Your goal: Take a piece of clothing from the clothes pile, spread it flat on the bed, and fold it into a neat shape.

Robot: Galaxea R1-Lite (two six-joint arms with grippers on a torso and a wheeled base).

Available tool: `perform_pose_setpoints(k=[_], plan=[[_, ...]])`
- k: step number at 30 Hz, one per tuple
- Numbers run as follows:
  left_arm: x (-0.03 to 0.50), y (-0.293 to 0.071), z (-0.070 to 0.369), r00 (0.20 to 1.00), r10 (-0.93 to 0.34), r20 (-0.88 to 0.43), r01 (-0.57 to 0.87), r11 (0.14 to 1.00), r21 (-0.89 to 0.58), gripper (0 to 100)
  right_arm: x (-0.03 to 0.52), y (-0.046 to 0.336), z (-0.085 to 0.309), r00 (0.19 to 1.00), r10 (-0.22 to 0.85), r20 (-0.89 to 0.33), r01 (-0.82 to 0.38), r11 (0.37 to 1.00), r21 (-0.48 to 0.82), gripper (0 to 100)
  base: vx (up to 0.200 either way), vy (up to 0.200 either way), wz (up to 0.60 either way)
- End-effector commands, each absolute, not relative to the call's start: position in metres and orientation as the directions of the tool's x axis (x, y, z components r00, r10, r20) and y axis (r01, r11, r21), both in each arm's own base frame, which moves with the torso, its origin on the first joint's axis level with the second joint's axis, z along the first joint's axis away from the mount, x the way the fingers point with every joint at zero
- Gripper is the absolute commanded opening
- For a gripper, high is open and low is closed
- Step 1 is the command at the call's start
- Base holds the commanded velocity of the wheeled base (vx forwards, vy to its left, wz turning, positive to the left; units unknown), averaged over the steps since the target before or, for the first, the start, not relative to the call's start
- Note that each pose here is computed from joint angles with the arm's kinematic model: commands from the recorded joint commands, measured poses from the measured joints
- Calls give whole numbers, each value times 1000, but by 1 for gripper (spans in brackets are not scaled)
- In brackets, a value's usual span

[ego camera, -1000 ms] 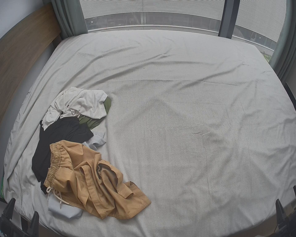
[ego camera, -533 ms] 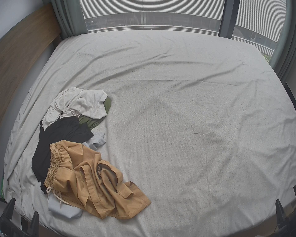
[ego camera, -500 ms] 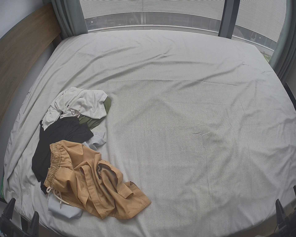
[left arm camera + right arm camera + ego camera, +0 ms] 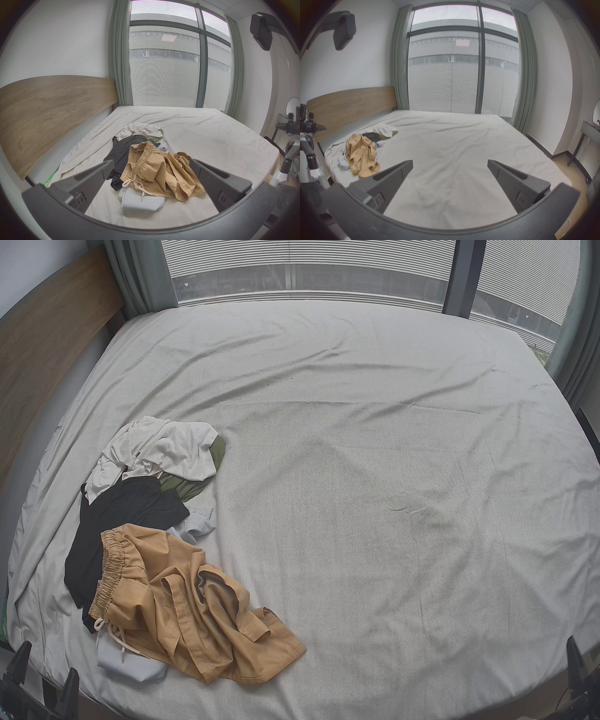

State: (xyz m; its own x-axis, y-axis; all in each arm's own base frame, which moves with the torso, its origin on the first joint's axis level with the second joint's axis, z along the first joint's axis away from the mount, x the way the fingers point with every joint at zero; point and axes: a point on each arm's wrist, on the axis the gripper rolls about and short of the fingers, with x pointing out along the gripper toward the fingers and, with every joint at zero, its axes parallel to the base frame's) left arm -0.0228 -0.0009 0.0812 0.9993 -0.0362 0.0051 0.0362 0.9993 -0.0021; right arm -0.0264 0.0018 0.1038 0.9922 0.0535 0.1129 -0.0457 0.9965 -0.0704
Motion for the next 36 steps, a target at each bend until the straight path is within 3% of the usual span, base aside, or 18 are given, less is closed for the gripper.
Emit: perform_pose_setpoints(k=[1,3,6,17,25,30,36], plan=[[-23,-1,76,999,-35,3,35,999,-4,100,-18,2,195,975,68,210,-52,995,-80,100,0,0,0],[-23,-1,76,999,-35,3,35,999,-4,100,-4,3,192,983,119,140,-109,991,-80,100,0,0,0],[-23,-1,76,999,-35,3,35,999,-3,100,0,3,194,983,131,127,-123,990,-74,100,0,0,0],[-23,-1,76,999,-35,3,35,999,-4,100,47,13,221,946,322,18,-322,940,114,100,0,0,0],[-23,-1,76,999,-37,3,37,999,-4,100,76,23,230,927,374,-37,-361,913,191,100,0,0,0],[-23,-1,76,999,-37,3,37,999,-4,100,94,39,237,879,469,-84,-422,848,321,100,0,0,0],[-23,-1,76,999,-37,3,37,999,-4,100,110,54,228,831,530,-167,-454,820,348,100,0,0,0]])
